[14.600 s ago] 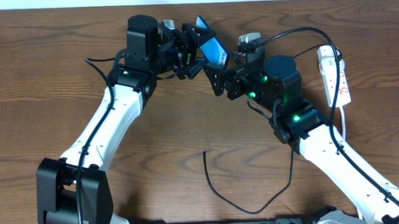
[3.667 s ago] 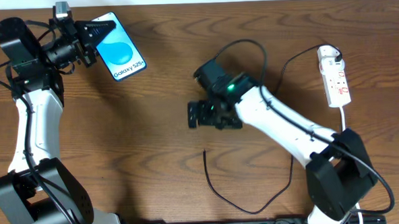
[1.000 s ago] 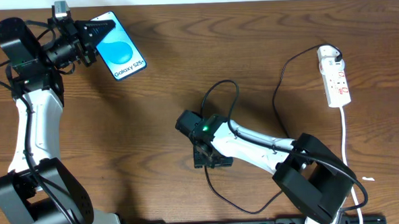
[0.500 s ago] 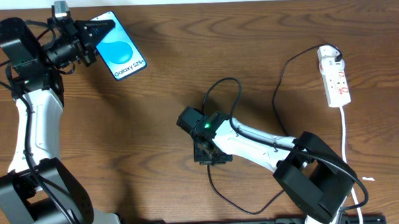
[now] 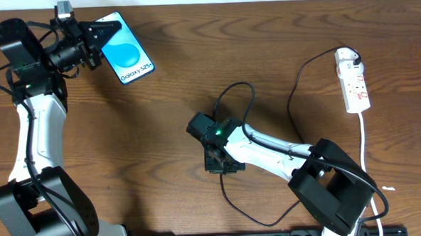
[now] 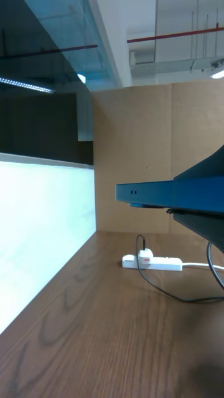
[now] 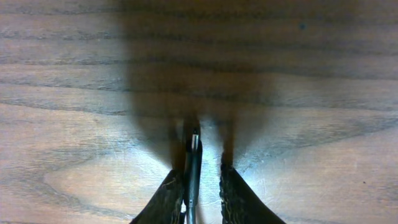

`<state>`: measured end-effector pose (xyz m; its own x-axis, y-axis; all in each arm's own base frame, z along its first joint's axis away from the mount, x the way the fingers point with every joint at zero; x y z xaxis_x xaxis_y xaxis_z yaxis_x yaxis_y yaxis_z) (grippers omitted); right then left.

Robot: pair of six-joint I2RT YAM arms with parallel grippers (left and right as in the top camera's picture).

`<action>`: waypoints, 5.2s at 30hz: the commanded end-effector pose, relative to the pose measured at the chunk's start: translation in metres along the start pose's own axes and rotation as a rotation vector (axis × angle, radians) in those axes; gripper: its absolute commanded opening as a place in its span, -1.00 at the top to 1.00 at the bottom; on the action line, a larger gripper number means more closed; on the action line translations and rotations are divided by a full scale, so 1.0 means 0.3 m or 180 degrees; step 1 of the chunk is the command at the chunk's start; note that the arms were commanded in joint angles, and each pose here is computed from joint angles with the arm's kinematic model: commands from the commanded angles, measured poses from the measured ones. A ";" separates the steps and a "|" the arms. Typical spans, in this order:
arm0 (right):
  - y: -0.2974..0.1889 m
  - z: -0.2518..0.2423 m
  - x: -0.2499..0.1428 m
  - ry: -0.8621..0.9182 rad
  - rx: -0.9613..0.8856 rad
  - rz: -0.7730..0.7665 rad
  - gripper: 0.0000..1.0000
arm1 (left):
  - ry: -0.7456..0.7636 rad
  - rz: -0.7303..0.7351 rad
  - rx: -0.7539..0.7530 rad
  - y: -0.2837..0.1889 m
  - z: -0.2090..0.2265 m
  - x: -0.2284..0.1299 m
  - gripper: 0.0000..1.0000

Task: Plug charger to phone and switch on socket
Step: 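Close the right gripper on the cable just behind its plug, then lift the cable plug with the right gripper toward the phone, then align the held plug with the phone's bottom port using the right gripper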

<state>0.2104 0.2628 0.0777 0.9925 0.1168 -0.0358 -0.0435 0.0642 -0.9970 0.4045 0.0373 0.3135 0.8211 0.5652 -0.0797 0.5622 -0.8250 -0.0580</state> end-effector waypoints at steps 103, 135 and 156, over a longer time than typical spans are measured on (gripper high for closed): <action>-0.650 0.234 0.343 -0.2760 0.4769 -0.1627 0.98 | 0.1255 0.0384 -0.0386 0.001 -0.178 -0.073 0.86; -0.676 0.238 0.363 -0.2707 0.4734 -0.1992 0.98 | 0.1285 0.0590 -0.0384 0.036 -0.175 -0.105 0.86; -0.676 0.237 0.366 -0.2693 0.4729 -0.2007 0.98 | 0.1334 0.0589 -0.0389 0.036 -0.175 -0.105 0.86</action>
<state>0.3151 0.3323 0.2802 0.5983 0.1262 0.7913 -0.2667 0.9626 0.0481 0.3947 0.0117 0.3532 0.8792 0.3977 0.2624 0.4033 -0.9144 0.0347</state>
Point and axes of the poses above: each gripper's point midway between its finger pads, its own y axis out along the fingers, its own z axis along the line the jaws close on, x = y × z, the point moved 8 cm from there along -y, back along the fingers, and after that the axes turned 9 degrees about -y, right-handed, at the moved point
